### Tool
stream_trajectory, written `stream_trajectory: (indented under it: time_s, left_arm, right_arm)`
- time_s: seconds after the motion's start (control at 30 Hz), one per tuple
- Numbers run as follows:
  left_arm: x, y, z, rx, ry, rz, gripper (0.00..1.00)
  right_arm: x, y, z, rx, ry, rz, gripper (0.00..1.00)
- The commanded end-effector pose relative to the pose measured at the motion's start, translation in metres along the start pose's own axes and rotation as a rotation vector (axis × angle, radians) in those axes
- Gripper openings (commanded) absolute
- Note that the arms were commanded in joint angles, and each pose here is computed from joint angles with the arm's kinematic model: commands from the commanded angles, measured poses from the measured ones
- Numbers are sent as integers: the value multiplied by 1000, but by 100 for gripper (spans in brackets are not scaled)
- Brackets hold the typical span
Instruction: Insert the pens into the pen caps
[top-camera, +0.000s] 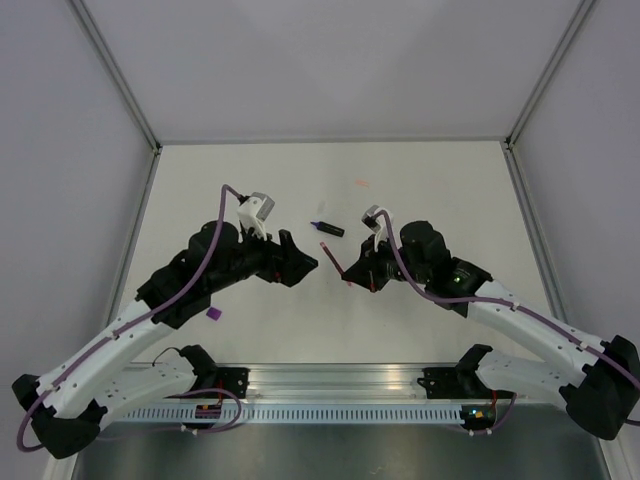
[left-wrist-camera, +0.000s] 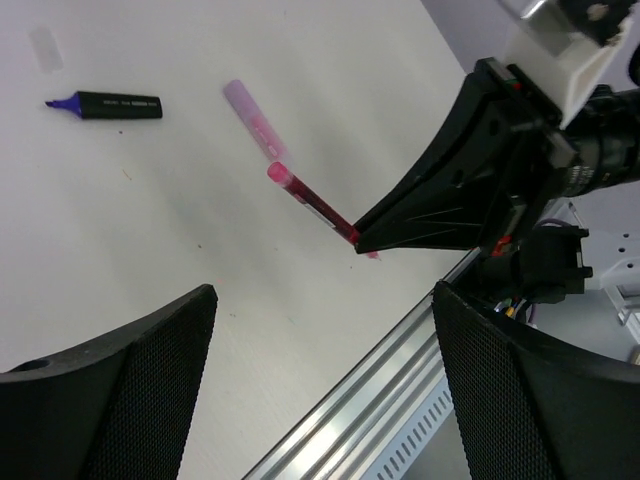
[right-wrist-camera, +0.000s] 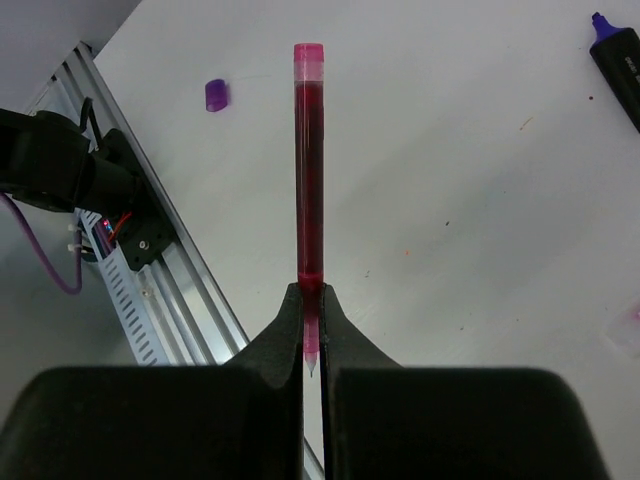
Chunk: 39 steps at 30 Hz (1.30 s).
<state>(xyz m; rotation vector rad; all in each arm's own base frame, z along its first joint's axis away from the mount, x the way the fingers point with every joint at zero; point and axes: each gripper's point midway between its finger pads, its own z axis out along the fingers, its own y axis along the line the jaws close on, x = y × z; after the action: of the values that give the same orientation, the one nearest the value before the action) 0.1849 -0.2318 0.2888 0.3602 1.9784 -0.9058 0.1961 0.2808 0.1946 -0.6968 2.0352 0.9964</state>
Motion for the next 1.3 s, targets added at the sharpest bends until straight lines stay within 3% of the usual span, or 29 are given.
stream_trajectory:
  time_s: [0.0,0.7,1.27]
  left_arm:
    - [-6,-15,19,63,-25,-85,92]
    - [-11,-39,59,293,-176,-117,79]
    - [-3,-48,77,379,-173,-137,39]
  right_arm:
    - [-20,25,-8,-105,-88,-19,0]
    - [-55,39,-26,-178,-387,177,0]
    - [-71,47,-36,-236,-509,256,0]
